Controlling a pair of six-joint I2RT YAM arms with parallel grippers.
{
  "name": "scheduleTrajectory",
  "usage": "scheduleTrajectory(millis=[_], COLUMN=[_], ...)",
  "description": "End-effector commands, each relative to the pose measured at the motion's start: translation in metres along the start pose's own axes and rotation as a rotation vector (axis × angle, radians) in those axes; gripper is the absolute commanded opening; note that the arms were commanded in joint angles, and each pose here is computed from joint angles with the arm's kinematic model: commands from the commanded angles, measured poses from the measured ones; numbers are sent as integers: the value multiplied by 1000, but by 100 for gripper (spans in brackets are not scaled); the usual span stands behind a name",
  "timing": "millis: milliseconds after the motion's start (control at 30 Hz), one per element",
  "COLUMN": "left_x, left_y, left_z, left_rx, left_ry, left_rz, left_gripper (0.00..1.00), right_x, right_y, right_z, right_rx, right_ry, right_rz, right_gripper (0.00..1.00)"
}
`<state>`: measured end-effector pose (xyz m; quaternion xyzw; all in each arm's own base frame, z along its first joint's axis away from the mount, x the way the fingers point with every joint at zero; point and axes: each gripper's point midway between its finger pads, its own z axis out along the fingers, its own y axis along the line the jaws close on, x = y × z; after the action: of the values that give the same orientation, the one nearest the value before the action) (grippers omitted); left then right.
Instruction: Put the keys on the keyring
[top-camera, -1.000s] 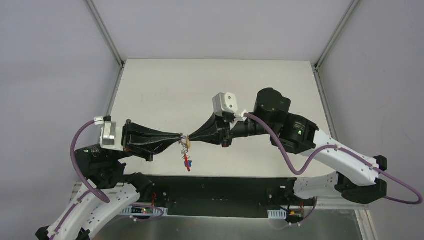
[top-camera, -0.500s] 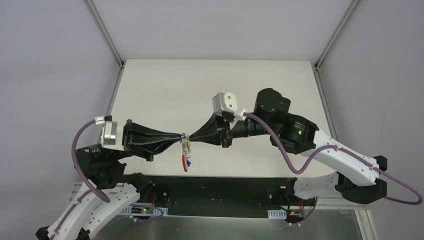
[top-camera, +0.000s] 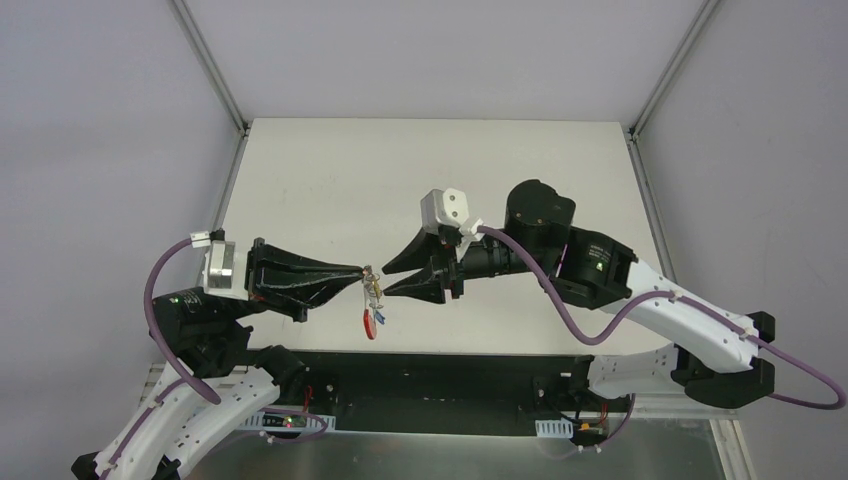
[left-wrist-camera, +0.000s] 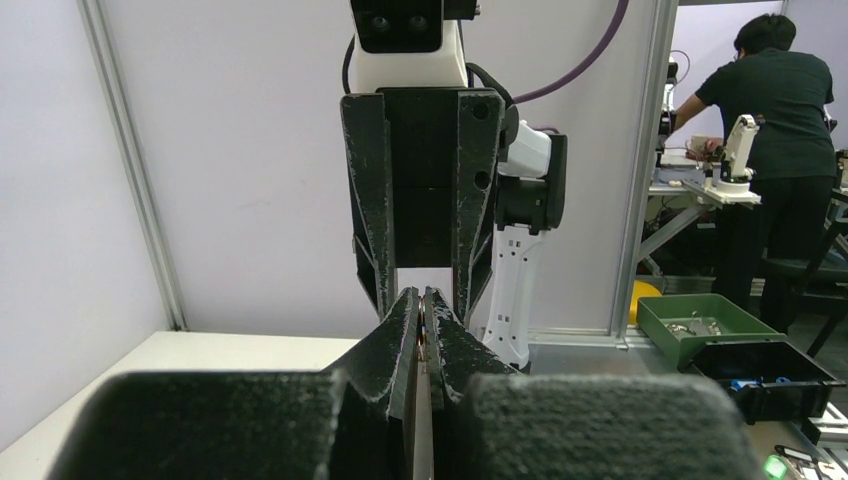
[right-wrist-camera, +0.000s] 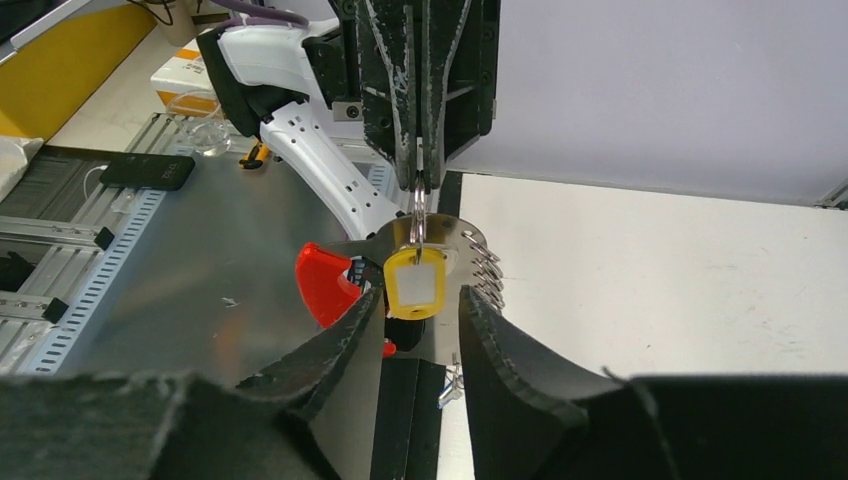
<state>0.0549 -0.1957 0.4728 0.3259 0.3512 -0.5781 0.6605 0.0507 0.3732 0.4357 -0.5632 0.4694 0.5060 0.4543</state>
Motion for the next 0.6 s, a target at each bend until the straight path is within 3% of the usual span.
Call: scheduleTrajectory(millis=[0, 100, 367, 567], left_x=[-26, -26, -25, -25], left_y=[-6, -6, -6, -6], left_z=[4, 4, 4, 3], left_rx=[15, 14, 13, 13], left_ry=[-79, -79, -78, -75], left_rz=[58, 58, 57, 58], left_gripper=[0, 0, 0, 0], right_x=[-31, -43, -62, -62], right_y=[4, 2, 2, 1], right_z=[-14, -16, -13, -7], right_rx=[24, 36, 27, 14], right_ry=[-106, -143, -202, -201], right_rz=[-37, -46, -60, -50], right_gripper=[37, 35, 13, 11])
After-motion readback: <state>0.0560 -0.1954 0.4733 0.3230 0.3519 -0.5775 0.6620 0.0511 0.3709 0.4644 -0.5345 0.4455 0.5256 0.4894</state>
